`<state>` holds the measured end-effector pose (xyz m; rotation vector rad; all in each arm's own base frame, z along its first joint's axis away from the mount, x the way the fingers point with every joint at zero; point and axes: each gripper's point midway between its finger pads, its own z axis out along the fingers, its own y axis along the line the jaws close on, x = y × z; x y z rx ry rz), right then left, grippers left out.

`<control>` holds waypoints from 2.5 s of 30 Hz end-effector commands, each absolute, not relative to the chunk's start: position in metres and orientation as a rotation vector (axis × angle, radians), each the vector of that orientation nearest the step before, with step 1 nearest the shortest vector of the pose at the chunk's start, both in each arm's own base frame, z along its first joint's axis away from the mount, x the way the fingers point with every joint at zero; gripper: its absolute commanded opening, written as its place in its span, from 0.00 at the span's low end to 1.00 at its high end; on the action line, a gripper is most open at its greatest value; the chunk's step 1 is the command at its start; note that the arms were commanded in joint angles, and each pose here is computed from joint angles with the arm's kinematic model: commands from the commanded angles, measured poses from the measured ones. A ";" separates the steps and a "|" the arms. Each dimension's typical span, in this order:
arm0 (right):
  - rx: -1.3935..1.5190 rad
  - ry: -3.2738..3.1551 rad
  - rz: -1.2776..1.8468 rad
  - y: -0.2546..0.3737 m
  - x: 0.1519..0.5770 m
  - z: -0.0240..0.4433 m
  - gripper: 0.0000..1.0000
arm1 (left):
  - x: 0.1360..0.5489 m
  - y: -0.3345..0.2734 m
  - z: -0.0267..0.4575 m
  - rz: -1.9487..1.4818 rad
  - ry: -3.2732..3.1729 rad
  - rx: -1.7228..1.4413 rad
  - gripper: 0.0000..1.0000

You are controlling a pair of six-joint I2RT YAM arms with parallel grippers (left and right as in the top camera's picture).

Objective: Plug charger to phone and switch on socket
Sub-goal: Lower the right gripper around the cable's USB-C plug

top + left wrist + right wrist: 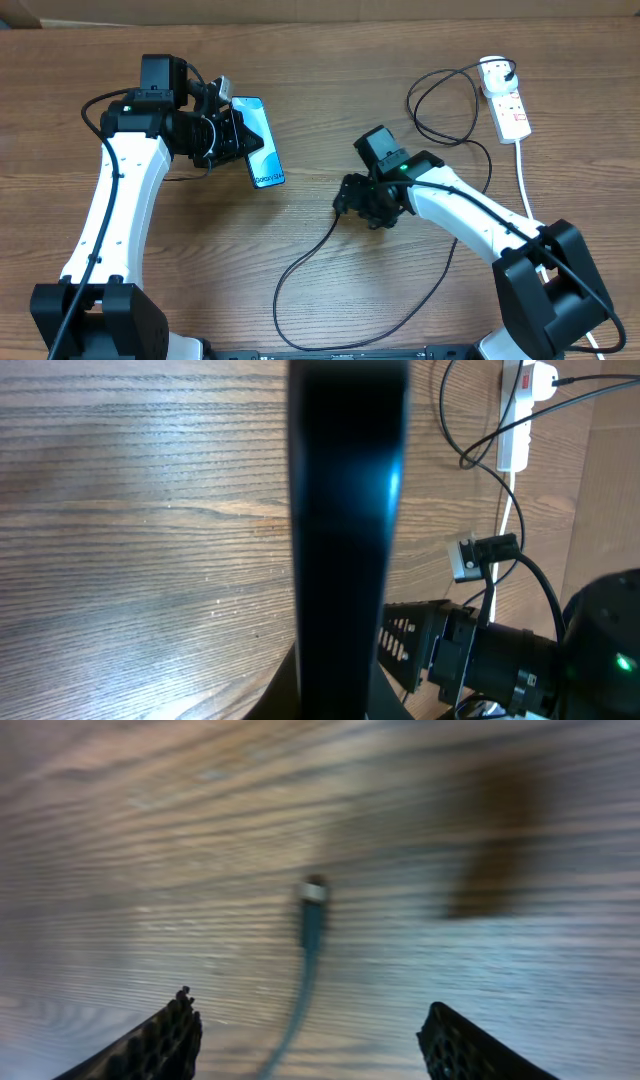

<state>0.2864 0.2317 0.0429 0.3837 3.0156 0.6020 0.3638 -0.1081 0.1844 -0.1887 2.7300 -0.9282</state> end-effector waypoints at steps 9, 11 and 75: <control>0.565 2.984 0.415 0.232 0.284 0.020 0.63 | 0.363 -0.113 0.192 -0.967 2.702 -0.124 0.04; 0.564 2.986 0.419 0.232 0.284 0.019 0.61 | 0.363 -0.113 0.192 -0.968 2.702 -0.124 0.04; 0.615 3.000 0.499 0.246 0.266 -0.018 0.07 | 0.363 -0.113 0.192 -0.967 2.700 -0.123 0.04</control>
